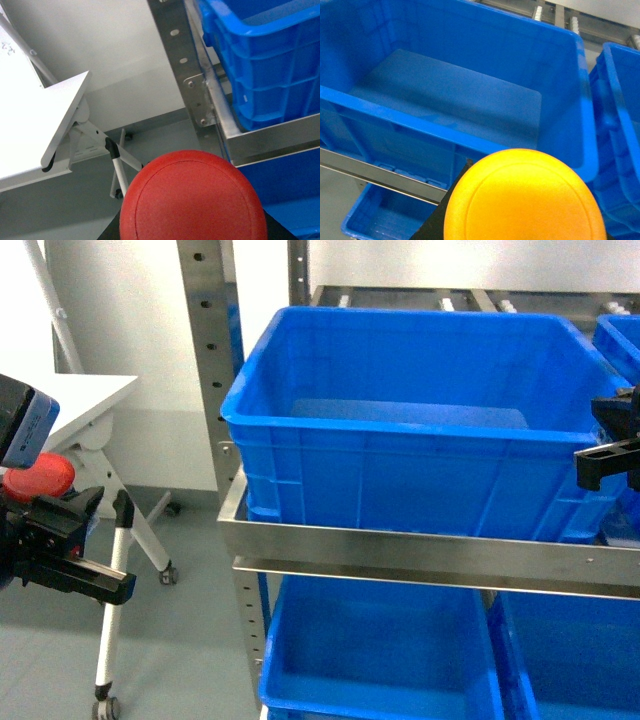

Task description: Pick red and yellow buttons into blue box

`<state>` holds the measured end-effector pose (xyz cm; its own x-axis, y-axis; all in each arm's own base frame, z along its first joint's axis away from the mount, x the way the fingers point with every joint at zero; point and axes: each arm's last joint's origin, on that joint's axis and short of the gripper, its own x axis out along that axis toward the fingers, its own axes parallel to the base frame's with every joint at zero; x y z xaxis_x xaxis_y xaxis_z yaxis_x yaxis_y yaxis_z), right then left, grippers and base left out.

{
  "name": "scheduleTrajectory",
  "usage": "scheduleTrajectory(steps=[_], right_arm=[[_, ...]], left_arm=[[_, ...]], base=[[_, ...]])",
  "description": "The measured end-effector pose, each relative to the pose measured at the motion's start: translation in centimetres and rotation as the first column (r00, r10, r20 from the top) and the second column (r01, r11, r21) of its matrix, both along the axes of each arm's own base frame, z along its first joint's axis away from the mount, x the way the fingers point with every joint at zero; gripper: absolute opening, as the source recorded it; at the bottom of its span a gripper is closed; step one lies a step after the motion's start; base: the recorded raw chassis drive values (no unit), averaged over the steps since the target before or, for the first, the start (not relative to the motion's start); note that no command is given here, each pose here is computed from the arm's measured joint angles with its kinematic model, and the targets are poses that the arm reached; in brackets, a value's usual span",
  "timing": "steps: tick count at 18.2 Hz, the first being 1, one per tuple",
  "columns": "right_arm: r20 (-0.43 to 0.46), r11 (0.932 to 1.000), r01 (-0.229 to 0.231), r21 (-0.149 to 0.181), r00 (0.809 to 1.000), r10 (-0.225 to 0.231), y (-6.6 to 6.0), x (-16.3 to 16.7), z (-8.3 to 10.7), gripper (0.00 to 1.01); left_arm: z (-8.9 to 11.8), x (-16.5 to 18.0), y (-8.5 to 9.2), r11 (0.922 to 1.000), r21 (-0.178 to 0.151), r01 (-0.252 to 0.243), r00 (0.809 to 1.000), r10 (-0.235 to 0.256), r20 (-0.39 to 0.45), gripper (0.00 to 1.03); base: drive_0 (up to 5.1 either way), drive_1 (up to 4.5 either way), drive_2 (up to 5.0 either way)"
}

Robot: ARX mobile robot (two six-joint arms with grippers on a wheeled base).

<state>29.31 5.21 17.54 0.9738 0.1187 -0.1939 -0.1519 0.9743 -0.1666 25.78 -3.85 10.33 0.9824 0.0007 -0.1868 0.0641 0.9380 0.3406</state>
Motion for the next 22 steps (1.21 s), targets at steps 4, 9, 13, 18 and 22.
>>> scheduleTrajectory(steps=[4, 9, 13, 18, 22], right_arm=[[0.002, 1.0, 0.0, 0.0, 1.0, 0.0, 0.01, 0.0, 0.02, 0.27], [0.0, 1.0, -0.001, 0.0, 1.0, 0.001, 0.01, 0.0, 0.0, 0.27], [0.002, 1.0, 0.005, 0.0, 1.0, -0.005, -0.16, 0.03, 0.02, 0.27], [0.0, 1.0, 0.005, 0.0, 1.0, -0.005, -0.15, 0.03, 0.0, 0.27], [0.003, 1.0, 0.005, 0.0, 1.0, -0.005, -0.16, 0.03, 0.03, 0.27]], left_arm=[[-0.03, 0.0, 0.0, 1.0, 0.0, 0.0, 1.0, 0.0, -0.003, 0.24], [-0.03, -0.01, 0.0, 1.0, 0.001, 0.0, 1.0, 0.0, -0.003, 0.24], [0.0, 0.0, 0.0, 1.0, 0.0, -0.001, 1.0, 0.001, 0.0, 0.24], [-0.02, 0.0, 0.0, 1.0, 0.0, 0.0, 1.0, 0.0, -0.002, 0.24], [0.0, 0.0, 0.0, 1.0, 0.0, 0.0, 1.0, 0.0, 0.0, 0.24]], base=[[4.7, -3.3, -1.5], [4.8, -3.17, -1.4], [4.8, -3.22, -1.4], [4.8, -3.22, -1.4], [4.8, -3.17, -1.4]])
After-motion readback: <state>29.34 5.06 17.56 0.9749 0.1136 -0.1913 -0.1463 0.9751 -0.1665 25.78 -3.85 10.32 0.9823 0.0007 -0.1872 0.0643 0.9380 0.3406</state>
